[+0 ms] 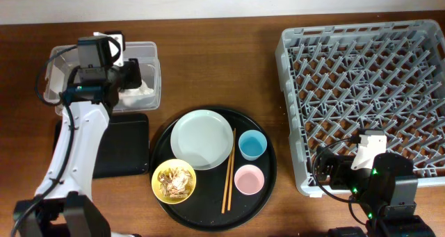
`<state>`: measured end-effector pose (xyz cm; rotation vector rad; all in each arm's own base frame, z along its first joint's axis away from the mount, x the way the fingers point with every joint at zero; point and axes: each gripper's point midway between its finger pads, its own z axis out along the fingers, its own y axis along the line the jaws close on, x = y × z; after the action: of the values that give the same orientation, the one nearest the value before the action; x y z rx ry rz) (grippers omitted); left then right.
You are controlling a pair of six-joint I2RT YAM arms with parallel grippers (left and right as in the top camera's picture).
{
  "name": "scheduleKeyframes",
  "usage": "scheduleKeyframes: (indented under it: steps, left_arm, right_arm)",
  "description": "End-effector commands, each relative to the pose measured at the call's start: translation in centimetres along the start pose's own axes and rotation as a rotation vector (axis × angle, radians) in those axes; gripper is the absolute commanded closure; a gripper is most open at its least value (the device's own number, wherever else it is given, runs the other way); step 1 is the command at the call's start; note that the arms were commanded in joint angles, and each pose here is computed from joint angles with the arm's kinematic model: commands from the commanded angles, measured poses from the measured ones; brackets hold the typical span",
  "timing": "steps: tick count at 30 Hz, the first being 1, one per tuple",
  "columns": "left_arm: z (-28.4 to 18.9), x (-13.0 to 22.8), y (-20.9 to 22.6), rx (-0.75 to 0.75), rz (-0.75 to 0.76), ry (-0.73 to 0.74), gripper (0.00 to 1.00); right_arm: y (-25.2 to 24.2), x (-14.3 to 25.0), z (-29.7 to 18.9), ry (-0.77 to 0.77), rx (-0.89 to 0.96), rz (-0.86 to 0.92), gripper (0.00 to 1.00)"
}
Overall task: Sort waste into correct bins and load items into the dishwasher rack
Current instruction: 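Grasp the yellow bowl rim with the left gripper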
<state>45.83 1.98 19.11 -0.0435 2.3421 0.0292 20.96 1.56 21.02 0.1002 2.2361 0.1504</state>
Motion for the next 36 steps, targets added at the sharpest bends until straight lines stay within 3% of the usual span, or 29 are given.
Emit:
scheduleKeyframes:
  steps: [1,3,5,8,11,17,23,25,28,33,36]
  left_arm:
    - [0.0,-0.3,-0.1,0.018,0.0,-0.008,0.36]
    - [-1.6,0.0,-2.5,0.154,0.001,0.006,0.43]
    - [-3.3,2.1,-5.5,0.291,0.005,0.091,0.43]
    - [-5.1,8.5,-8.5,0.344,0.035,0.354,0.41]
    - [-6.9,12.2,-10.9,0.381,0.091,0.5,0.38]
    - [-9.3,19.8,-14.7,0.294,-0.017,0.768,0.44]
    - [-9.3,29.1,-15.2,0.195,0.048,0.917,0.5]
    - [-8.5,30.5,-15.5,0.21,0.066,0.903,0.53]
    - [-7.3,30.4,-15.7,0.218,0.068,0.848,0.67]
    - [-6.5,29.7,-15.1,0.178,0.085,0.799,0.75]
    - [-6.5,29.8,-15.1,0.178,0.085,0.8,0.9]
  right_arm:
    - [0.3,-0.7,-0.5,-0.022,-0.009,-0.003,0.02]
    - [0.3,-0.7,-0.5,-0.022,-0.009,-0.003,0.02]
    - [0.3,-0.7,-0.5,-0.022,-0.01,-0.003,0.01]
    - [0.3,-0.7,-0.5,-0.022,-0.01,-0.003,0.02]
    - [0.3,-0.7,-0.5,-0.022,-0.01,-0.003,0.02]
    - [0.3,-0.7,-0.5,-0.022,-0.009,-0.003,0.02]
    - [0.3,-0.7,-0.5,-0.022,-0.009,-0.003,0.02]
    - [0.3,-0.7,-0.5,-0.021,-0.01,-0.003,0.02]
    - [0.3,-0.7,-0.5,-0.021,-0.01,-0.003,0.02]
    - [0.3,-0.7,-0.5,-0.022,-0.01,-0.003,0.02]
    - [0.3,-0.7,-0.5,-0.021,-0.01,-0.003,0.02]
